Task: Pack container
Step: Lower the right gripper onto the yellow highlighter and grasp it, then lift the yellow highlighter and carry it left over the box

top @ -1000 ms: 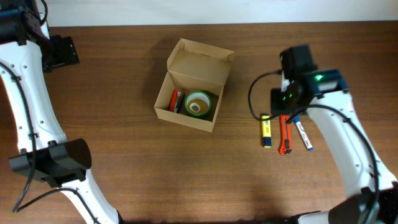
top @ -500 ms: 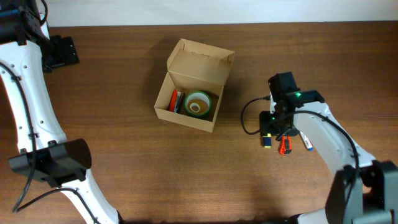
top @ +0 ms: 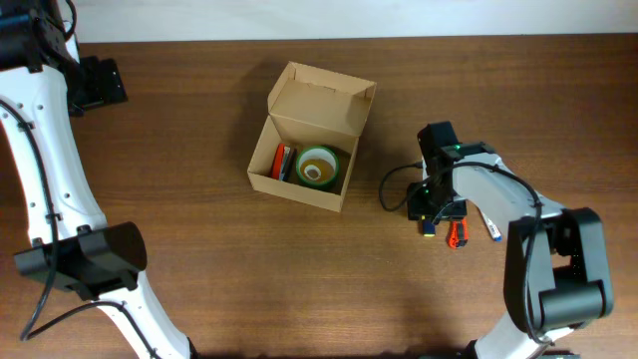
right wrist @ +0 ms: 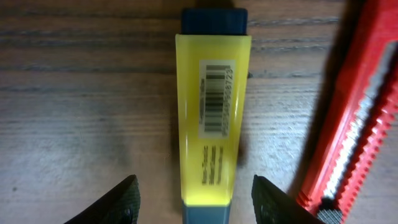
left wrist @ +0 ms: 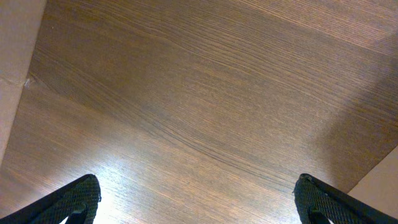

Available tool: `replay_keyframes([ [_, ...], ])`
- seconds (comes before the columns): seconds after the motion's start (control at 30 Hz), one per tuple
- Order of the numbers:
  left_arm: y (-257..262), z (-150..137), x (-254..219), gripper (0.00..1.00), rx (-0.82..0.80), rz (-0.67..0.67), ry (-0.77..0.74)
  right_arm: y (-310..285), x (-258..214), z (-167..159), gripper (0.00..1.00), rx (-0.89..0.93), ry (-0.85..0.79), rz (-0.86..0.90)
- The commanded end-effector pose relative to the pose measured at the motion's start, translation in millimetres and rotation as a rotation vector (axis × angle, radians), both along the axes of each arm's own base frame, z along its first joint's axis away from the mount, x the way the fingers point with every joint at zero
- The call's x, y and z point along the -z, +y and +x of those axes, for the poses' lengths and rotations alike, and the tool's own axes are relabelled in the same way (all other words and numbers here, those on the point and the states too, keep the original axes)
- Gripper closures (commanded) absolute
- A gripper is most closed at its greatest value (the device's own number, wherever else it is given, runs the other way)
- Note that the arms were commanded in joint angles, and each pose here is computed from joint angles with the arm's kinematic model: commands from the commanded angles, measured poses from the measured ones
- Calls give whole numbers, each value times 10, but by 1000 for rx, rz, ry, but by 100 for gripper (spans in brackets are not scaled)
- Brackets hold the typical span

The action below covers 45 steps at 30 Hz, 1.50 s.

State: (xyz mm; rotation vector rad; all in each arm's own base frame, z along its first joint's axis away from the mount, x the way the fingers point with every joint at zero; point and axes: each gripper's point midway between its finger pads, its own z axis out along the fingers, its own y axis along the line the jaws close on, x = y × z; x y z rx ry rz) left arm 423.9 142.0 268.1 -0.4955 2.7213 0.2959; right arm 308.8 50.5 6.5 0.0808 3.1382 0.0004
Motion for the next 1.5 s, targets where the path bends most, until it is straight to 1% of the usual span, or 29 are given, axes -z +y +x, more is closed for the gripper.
replay_keyframes([
  [0.0,-2,-18,-114,1,8,5,-31,-10,83,-11,42,18,17,5],
  [0.07,-2,-18,-114,1,8,5,-31,-19,109,1,44,18,16,-2],
  [0.13,-2,-18,-114,1,8,5,-31,-26,126,14,51,18,14,-6],
  [0.2,-2,-18,-114,1,7,5,-31,-29,137,28,64,18,9,-9],
  [0.3,-2,-18,-114,1,8,5,-31,-26,137,51,87,18,0,-8],
  [0.37,-2,-18,-114,1,8,5,-31,-24,137,61,96,18,-4,-7],
  [0.6,-2,-18,-114,1,8,5,-31,-5,98,108,96,19,-16,2],
  [0.67,-2,-18,-114,1,8,5,-31,23,26,152,96,36,-27,16],
  [0.77,-1,-18,-114,1,8,5,-31,95,-183,302,96,35,-77,54],
  [0.97,-2,-18,-114,1,7,5,-31,166,-837,678,96,32,-200,82],
  [1.2,-2,-18,-114,1,7,5,-31,254,-1850,1124,96,24,-396,123],
  [1.37,-2,-18,-114,1,8,5,-31,343,-2501,1332,96,10,-551,178],
  [1.47,-2,-18,-114,1,8,5,-31,446,-2726,1396,96,-8,-613,206],
])
